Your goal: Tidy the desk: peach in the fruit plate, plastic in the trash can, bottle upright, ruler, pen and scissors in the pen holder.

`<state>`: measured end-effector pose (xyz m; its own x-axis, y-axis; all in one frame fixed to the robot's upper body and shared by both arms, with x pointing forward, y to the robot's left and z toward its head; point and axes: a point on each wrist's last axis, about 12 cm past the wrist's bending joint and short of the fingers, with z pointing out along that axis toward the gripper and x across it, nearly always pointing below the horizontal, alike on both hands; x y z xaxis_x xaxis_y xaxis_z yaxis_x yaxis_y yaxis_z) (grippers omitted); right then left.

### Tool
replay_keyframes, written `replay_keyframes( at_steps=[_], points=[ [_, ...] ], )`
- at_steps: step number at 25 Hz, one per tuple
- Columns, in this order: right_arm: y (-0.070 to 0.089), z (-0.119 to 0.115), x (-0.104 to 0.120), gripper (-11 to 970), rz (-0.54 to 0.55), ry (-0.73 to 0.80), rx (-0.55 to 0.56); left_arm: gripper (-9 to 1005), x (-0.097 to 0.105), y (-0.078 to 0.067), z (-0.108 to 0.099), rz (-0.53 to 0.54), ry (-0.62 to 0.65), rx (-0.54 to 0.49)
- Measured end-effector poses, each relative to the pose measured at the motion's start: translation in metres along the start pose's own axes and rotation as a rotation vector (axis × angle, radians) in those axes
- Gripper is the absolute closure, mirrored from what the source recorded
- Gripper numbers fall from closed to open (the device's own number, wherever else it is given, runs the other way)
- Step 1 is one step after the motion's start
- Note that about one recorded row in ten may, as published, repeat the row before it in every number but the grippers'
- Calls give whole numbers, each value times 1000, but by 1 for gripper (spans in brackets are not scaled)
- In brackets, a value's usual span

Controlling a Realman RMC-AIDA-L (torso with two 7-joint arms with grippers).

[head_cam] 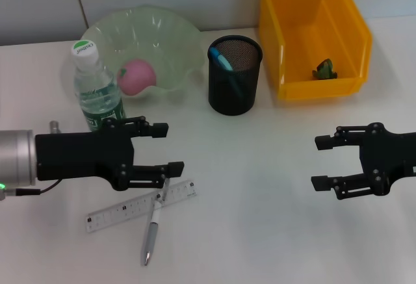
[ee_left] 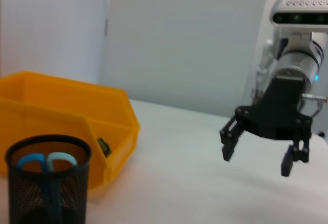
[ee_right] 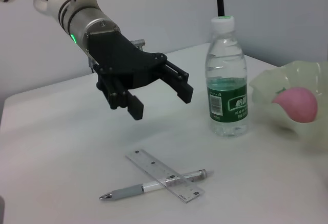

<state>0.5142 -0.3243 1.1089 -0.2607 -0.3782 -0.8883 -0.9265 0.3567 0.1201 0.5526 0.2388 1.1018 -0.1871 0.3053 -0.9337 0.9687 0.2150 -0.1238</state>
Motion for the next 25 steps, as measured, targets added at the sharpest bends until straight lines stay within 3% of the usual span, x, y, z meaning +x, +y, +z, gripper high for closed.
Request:
replay_keyframes(
  at_steps=[12, 25],
  points=[
    [-2, 1, -1, 164, 6, 3, 8, 249, -13, 7, 10, 35, 58, 30],
    [-4, 3, -3, 164, 12, 9, 13, 250, -40, 8, 17, -19, 302, 44]
  ],
)
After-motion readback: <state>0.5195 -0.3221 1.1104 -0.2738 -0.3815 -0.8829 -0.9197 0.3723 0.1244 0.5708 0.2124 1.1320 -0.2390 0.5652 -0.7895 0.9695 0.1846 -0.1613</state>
